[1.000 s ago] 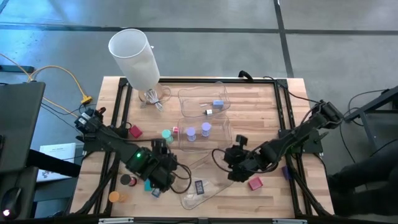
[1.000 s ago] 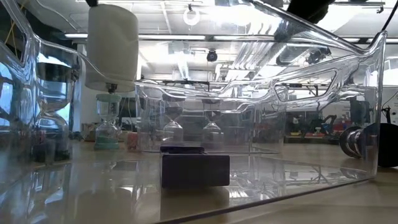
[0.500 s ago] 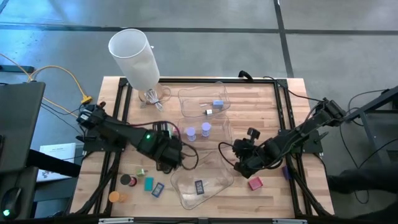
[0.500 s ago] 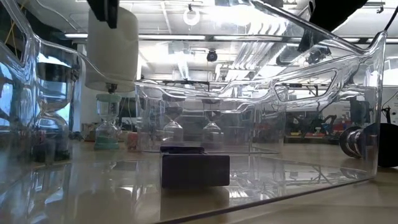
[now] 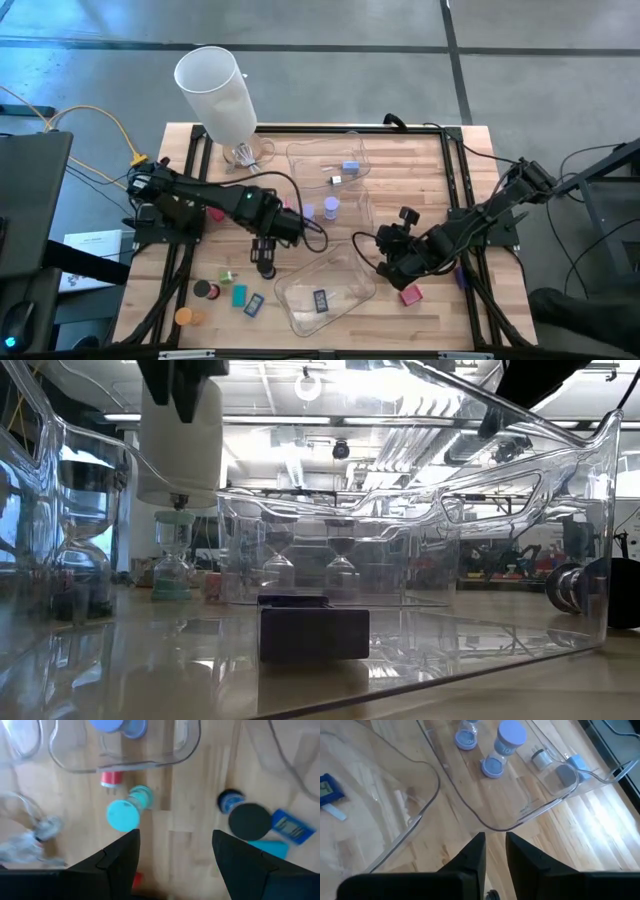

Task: Pick & Place Office items
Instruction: Put the light blue hourglass into the middle transparent bin

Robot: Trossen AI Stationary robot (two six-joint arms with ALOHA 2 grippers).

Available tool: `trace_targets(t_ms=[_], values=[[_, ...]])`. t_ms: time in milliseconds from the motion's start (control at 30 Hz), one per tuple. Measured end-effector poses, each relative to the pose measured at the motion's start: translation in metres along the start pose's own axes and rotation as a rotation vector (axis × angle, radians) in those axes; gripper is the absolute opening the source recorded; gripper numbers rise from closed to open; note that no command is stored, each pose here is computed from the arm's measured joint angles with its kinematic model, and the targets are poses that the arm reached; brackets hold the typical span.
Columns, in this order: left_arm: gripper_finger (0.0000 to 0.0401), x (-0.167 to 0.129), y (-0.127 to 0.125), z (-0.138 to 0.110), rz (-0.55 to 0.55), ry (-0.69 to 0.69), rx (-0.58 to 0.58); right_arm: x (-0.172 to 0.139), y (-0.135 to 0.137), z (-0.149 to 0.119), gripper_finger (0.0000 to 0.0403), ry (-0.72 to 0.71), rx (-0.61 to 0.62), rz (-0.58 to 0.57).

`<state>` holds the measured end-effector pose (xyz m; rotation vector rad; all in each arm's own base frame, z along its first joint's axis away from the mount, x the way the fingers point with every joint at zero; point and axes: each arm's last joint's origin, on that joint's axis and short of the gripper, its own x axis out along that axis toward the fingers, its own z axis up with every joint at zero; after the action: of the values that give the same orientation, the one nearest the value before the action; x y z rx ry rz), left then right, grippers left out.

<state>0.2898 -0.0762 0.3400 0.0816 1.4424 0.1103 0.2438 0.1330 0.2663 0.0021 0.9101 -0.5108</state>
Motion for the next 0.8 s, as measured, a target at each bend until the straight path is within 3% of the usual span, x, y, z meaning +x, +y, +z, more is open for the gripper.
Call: trace_targets(t_ms=[133,367,600,800], values=[[0.0239,-0.004,0.001,-0.004,0.000,-0.017,0.109,-0.001,0.001,0.000,0.0061,-0.008,-0.001,0.002],[0.0239,-0.002,0.010,-0.022,0.038,-0.107,0.166,-0.001,0.001,0.000,0.0061,-0.022,-0.002,-0.009],[0.0239,0.021,0.038,-0.044,0.018,-0.163,0.051,0.000,-0.001,0.002,0.0061,-0.045,-0.034,-0.036],[0.0239,0.044,0.051,-0.051,-0.002,-0.099,0.000,0.003,-0.002,0.003,0.0061,-0.018,-0.104,-0.028]])
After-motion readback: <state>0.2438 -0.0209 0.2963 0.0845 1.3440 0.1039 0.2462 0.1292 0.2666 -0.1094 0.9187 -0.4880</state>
